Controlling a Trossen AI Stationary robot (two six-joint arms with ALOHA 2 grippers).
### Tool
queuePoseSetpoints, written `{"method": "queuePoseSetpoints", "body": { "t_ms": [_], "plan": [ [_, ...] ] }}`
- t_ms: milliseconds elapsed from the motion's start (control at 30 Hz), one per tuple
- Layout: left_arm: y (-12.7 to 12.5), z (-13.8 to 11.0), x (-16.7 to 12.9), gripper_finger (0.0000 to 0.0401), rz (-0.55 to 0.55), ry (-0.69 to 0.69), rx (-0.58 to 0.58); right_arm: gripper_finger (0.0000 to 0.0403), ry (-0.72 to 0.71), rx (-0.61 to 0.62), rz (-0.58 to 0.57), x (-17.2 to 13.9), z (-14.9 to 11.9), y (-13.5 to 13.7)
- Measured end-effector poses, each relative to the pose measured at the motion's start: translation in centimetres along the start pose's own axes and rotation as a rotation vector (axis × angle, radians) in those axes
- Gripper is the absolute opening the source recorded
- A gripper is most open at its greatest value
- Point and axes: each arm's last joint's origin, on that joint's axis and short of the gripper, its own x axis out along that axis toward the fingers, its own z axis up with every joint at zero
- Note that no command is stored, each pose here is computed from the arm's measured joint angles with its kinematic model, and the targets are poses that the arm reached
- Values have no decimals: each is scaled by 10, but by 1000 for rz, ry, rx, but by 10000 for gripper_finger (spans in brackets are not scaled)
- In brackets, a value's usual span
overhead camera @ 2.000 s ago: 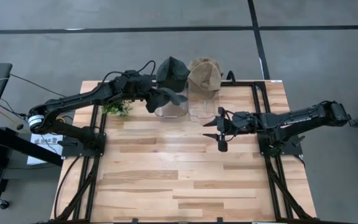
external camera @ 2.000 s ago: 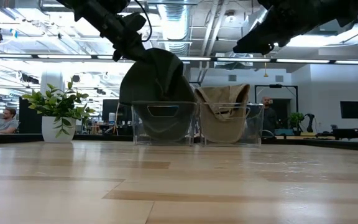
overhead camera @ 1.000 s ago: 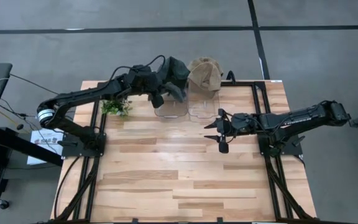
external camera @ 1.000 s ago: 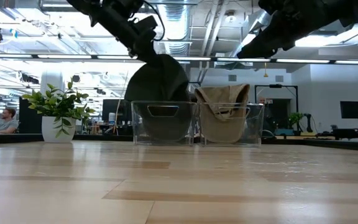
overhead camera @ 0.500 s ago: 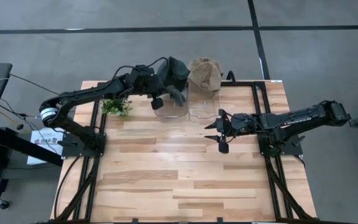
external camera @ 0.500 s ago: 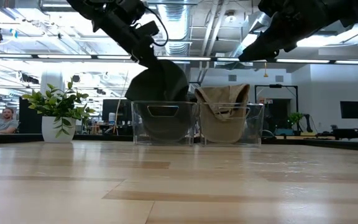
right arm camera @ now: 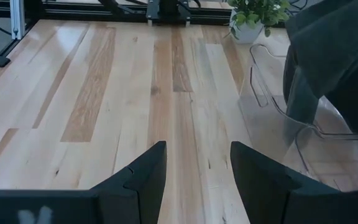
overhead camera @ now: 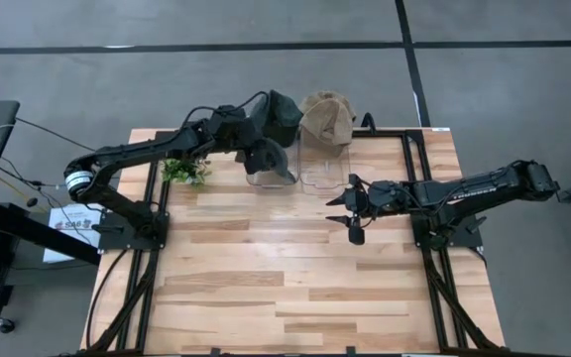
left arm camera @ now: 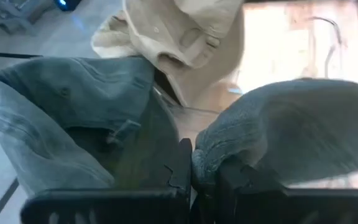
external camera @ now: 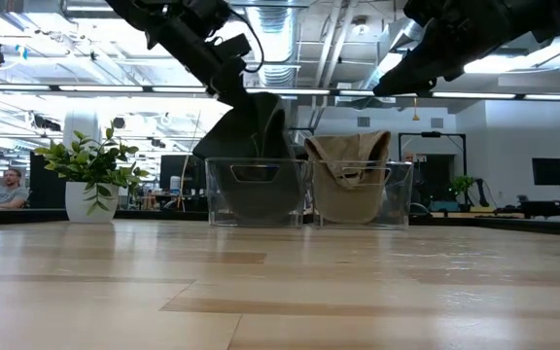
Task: Pick & Place hat
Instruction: Put the black cap into the left transparent bin
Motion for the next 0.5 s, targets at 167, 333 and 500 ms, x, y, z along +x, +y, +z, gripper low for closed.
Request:
{"method": "queuePoseSetpoints", "body": {
  "t_ms": [167, 333, 500],
  "plan": [
    [6, -5, 12, 27, 22, 7, -22, 168, -15, -5, -1, 4, 1, 0],
    [9, -15, 30, 27, 23, 48, -44, 170, -41, -24, 7, 8, 3, 3],
    [13, -21, 42, 29, 37, 51, -54, 171, -53, -33, 10, 12, 4, 4]
  ]
}}
